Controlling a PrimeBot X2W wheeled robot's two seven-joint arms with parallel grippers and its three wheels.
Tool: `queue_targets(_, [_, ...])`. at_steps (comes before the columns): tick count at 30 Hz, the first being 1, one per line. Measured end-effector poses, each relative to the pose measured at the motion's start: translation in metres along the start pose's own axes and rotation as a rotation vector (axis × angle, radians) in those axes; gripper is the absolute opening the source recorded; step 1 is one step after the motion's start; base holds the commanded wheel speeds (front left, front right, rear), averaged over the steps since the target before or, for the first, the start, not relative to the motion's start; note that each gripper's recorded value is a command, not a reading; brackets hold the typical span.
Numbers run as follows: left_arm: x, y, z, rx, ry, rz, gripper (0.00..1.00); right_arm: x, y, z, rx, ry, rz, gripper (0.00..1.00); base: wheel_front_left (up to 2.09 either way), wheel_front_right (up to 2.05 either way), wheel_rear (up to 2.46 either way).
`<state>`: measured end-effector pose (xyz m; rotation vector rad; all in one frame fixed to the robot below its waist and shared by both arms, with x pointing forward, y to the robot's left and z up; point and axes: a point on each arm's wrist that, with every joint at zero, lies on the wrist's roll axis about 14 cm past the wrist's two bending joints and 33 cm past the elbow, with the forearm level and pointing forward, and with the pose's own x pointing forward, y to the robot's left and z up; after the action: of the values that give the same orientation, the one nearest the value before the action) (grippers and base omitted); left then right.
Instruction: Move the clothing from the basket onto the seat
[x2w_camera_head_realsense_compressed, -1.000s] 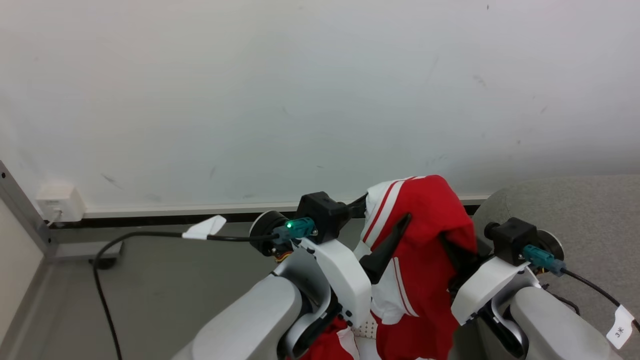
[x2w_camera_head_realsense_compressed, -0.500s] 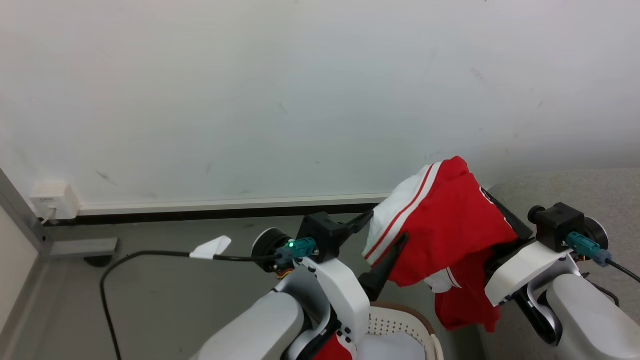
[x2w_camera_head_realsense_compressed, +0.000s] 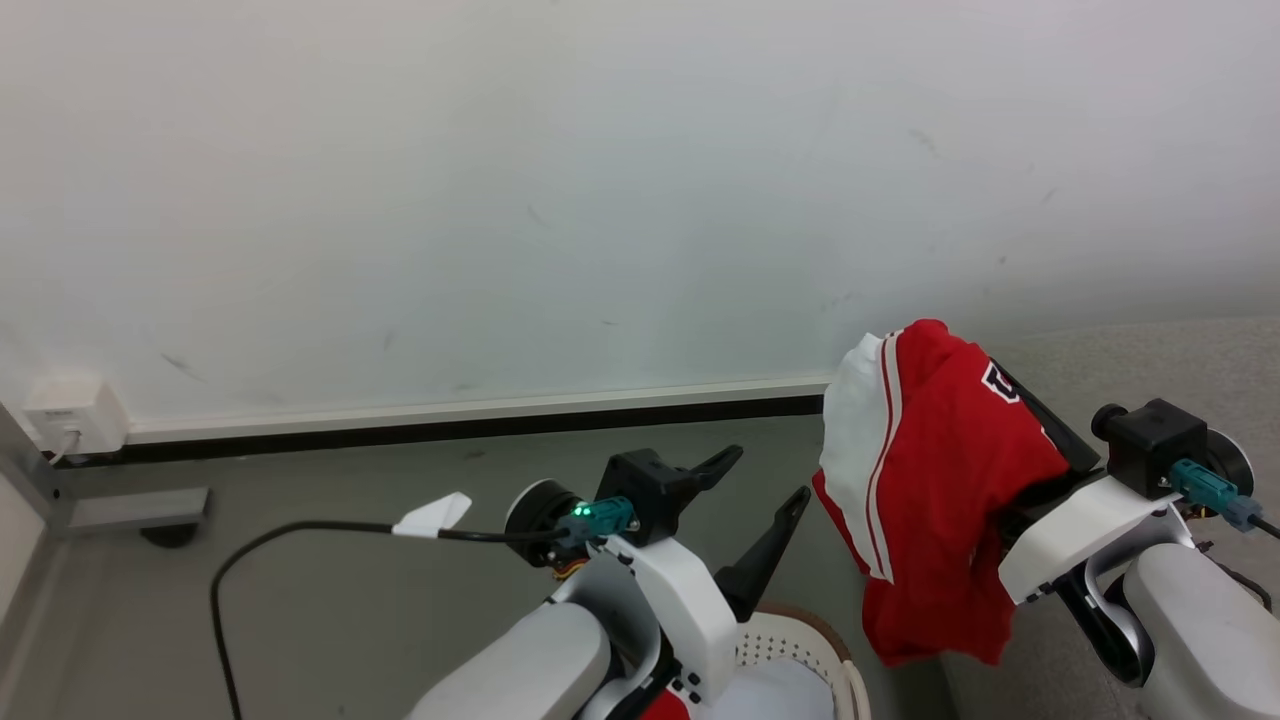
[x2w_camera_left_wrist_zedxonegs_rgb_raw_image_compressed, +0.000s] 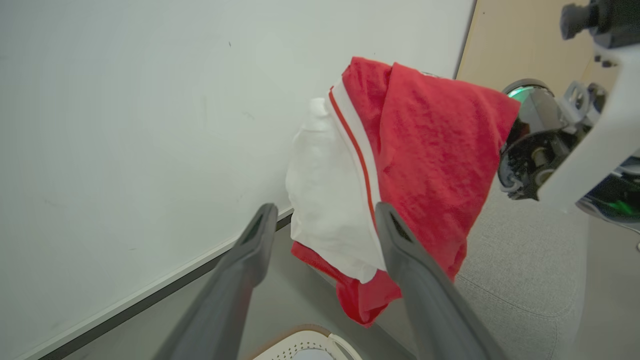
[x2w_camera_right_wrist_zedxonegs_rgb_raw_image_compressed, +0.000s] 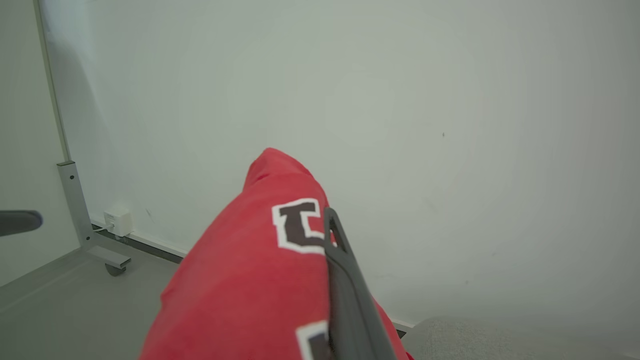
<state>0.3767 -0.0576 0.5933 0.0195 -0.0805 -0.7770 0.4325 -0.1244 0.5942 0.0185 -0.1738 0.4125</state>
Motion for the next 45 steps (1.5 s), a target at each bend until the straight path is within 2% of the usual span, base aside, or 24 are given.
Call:
queue_targets(11, [0.014, -0.016, -0.007, -0.019, 0.007, -0.058, 1.0, -0.02, -0.032, 0.002, -0.02, 0.004, -0.082, 0.0, 0.0, 0.0, 0.0])
queue_targets(26, [0.049, -0.076, -0.021, -0.076, 0.018, -0.253, 1.0, -0.079, -0.101, 0.003, -0.069, 0.036, -0.28, 0.0, 0.0, 0.0, 0.0])
queue_targets(32, [0.057, -0.09, -0.029, -0.097, 0.029, -0.307, 1.0, -0.093, -0.117, -0.003, -0.075, 0.06, -0.326, 0.0, 0.0, 0.0, 0.0])
queue_targets(37, [0.068, -0.086, -0.031, -0.11, 0.02, -0.325, 1.0, -0.089, -0.136, -0.009, -0.092, 0.09, -0.352, 0.0, 0.0, 0.0, 0.0])
queue_targets(45, [0.095, -0.056, -0.059, -0.139, 0.038, -0.324, 1.0, -0.034, -0.195, 0.0, -0.178, 0.119, -0.395, 0.0, 0.0, 0.0, 0.0])
